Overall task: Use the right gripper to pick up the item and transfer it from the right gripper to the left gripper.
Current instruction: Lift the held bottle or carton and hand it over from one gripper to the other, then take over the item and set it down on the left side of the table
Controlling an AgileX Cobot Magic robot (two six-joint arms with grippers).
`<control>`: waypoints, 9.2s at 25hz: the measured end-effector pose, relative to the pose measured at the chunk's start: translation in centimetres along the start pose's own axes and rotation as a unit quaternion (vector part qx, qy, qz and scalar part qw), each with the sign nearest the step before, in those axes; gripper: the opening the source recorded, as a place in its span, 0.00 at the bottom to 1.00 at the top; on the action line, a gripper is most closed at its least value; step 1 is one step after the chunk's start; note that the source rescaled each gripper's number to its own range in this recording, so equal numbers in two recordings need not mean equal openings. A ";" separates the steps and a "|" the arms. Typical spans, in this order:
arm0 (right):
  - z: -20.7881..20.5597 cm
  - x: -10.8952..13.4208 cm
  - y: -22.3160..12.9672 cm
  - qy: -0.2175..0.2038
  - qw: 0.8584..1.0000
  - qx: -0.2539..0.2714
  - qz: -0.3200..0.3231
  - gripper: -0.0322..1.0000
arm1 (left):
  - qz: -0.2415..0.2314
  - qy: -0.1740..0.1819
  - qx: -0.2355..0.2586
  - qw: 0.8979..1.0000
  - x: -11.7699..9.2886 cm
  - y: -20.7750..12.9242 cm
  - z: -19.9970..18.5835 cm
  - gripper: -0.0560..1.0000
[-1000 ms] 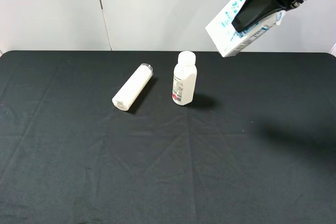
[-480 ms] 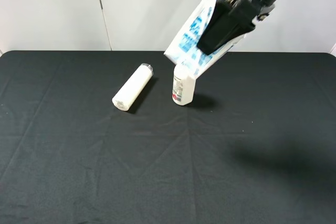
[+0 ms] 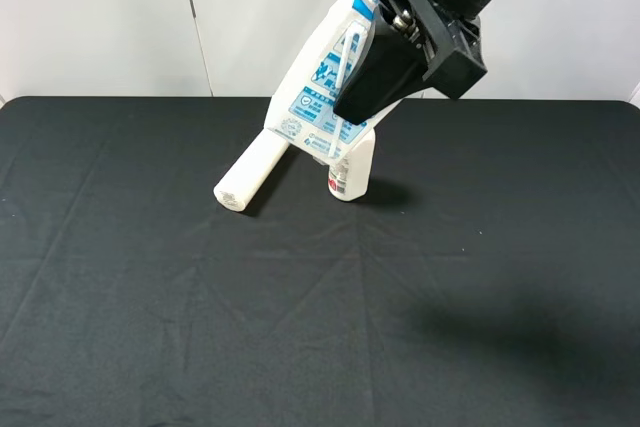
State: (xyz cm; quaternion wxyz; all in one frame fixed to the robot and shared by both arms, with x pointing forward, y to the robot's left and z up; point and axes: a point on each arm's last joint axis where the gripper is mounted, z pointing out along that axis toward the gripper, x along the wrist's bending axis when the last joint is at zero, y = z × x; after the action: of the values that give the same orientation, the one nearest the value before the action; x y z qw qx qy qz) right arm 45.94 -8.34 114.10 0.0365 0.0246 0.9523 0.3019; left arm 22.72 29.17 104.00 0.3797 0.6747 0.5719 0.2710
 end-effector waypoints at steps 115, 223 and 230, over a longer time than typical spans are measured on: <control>2.0 -0.7 1.5 0.012 0.977 -0.096 -0.192 0.08 | 0.372 -0.369 0.012 0.852 -12.8 15.2 18.0 0.07; -6.7 19.5 -23.0 -0.385 0.806 -0.156 0.423 1.00 | 0.380 -0.371 0.018 0.847 -12.8 15.0 18.0 0.05; -7.1 20.3 -23.5 -0.466 0.730 -0.164 0.472 1.00 | 0.380 -0.371 0.018 0.847 -12.8 15.0 18.0 0.05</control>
State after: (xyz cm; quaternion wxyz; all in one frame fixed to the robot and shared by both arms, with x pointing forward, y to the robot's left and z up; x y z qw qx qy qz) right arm 24.56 -30.15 105.21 0.3325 0.6018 0.6173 0.3823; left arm 43.07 12.14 107.08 0.4187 0.8963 0.0917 0.1136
